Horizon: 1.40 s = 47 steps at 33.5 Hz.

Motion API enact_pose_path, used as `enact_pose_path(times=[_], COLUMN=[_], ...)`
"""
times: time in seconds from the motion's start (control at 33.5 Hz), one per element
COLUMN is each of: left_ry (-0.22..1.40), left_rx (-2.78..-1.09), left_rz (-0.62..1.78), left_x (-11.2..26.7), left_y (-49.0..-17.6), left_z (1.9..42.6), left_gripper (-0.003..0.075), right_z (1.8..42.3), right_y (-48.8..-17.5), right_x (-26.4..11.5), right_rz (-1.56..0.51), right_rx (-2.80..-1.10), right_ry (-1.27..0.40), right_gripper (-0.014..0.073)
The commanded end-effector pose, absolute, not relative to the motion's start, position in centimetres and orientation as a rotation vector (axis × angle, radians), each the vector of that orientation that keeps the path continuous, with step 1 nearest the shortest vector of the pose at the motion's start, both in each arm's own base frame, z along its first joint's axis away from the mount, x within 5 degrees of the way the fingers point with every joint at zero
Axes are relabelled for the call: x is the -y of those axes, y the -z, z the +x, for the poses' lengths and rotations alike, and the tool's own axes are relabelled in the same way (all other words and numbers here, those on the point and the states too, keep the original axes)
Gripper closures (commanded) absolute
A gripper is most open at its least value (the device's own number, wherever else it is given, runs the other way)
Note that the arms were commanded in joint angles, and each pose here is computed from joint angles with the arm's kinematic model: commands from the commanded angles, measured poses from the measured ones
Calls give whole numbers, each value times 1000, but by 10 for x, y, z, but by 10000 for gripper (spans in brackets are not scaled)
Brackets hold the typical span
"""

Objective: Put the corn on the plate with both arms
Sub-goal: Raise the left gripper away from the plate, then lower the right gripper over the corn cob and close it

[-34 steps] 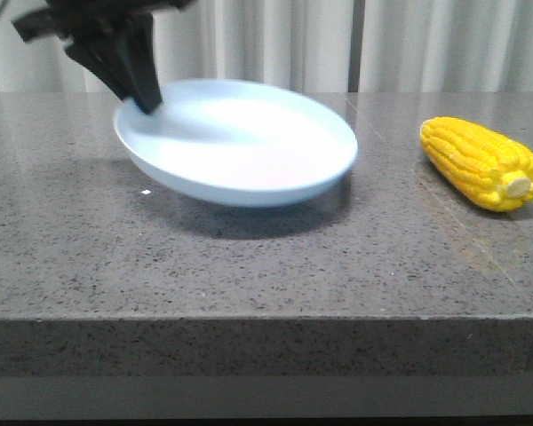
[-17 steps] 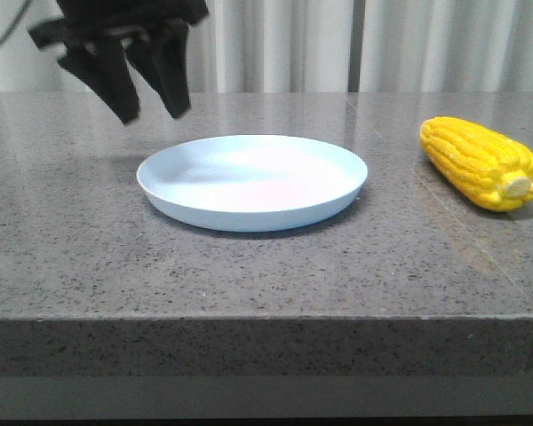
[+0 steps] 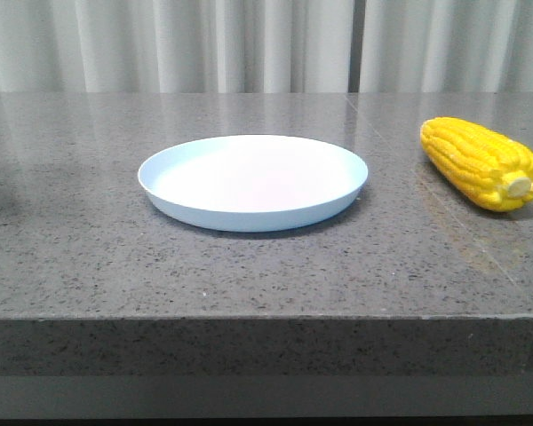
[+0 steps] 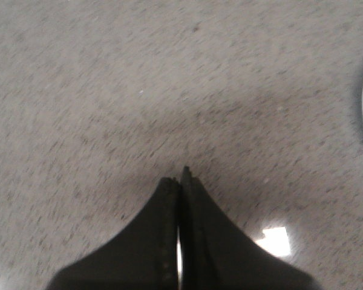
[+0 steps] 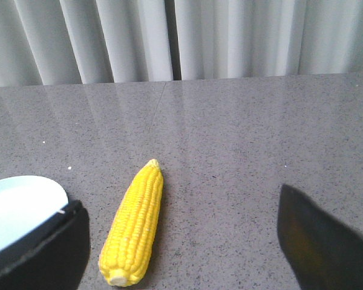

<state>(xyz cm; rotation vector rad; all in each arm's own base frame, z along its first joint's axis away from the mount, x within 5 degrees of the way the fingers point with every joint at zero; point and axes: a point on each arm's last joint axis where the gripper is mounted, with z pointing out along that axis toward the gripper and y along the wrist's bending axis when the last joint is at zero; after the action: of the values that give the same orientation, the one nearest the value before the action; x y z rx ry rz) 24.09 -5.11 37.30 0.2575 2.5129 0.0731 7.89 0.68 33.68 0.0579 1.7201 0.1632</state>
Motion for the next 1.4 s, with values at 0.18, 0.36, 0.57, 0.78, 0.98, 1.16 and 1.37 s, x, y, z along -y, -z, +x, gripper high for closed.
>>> enact_pose_path(times=[0.18,0.36,0.57,0.78,0.98,1.16,1.37], left_ry=[58,101,123,129,129,129,129], left_rx=[-2131,-1869,-1643,-1577,-1577,-1577,-1577], left_rz=[191,174,152,142,142,142,142], left_x=[29,13,0,-4,-4,-4,-4], left_y=[-366,-345,-320,-312,-312,-312,-312], left_z=[149,81,29,13,13,13,13], left_gripper=[741,741,741,741,741,741,741], right_z=[80,80,80,88,154,227,287], right_y=[-355,-355,-355,-352,-362,-358,-331], right_x=[-5,-5,-5,-7,-10,-20,-54], right_rz=[61,61,61,80,82,83,-34], right_rx=[-1619,-1619,-1618,-1669,-1969,-2186,-2368], right_ry=[-148,-148,-148,-183,-211,-286,-344], right_gripper=[-55,-55,-55,-55,-55,-55,-55])
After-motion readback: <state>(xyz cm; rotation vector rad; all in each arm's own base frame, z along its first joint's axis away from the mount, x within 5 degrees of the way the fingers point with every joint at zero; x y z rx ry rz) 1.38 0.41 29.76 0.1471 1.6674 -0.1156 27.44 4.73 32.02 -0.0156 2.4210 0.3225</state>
